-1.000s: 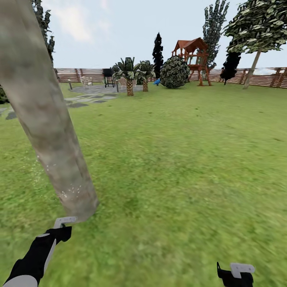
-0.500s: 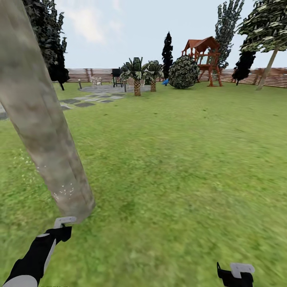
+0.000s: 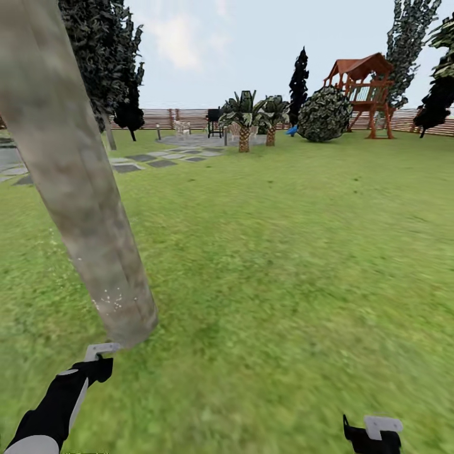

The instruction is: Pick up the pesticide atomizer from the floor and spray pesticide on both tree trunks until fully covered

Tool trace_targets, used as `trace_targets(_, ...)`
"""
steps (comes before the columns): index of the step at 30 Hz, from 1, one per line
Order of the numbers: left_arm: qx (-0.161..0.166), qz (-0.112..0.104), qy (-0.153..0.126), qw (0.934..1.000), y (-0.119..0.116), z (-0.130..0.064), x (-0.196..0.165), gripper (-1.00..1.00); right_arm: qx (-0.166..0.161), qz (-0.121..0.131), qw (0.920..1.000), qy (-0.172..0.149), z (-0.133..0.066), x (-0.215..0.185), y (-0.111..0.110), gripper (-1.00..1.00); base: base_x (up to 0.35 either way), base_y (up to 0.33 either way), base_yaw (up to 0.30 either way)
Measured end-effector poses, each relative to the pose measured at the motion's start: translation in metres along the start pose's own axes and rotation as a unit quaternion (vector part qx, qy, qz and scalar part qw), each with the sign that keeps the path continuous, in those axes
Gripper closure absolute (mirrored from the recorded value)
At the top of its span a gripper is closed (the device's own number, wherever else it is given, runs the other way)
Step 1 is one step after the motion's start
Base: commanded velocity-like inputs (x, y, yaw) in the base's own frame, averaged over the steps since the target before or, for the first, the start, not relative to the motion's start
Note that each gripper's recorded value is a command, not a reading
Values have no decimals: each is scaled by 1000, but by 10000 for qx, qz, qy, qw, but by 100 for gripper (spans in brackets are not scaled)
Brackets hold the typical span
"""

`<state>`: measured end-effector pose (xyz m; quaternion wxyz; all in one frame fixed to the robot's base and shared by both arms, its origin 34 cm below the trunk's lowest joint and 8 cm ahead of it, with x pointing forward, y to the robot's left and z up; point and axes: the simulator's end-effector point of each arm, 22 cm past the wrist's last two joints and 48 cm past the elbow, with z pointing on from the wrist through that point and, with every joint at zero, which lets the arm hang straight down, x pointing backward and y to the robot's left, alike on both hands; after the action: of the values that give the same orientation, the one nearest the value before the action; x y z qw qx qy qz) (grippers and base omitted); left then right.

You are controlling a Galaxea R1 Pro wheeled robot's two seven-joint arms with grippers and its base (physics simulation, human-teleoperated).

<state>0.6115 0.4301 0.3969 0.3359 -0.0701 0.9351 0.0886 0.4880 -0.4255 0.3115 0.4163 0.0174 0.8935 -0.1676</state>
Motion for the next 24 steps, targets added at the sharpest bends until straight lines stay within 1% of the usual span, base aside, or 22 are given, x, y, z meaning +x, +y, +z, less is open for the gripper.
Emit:
trace_targets(9, 0, 0, 0, 10000, 0, 0, 0, 100, -7, 0, 10000, 0, 0, 0, 0, -100, 148, -264, 277)
trace_targets(17, -2, -2, 1, 10000, -1, 0, 0, 100, -7, 2, 10000, 1, 0, 0, 1, -100, 233, -195, 277)
trace_targets(20, -23, -9, 6, 10000, 1, 0, 1, 100, -1, 0, 10000, -5, 0, 0, 0, -100, 158, -100, 277)
trace_targets(24, 1, -5, -16, 10000, -4, 0, -3, 100, 24, -2, 10000, -11, 1, -1, -4, -100, 19, -11, 272)
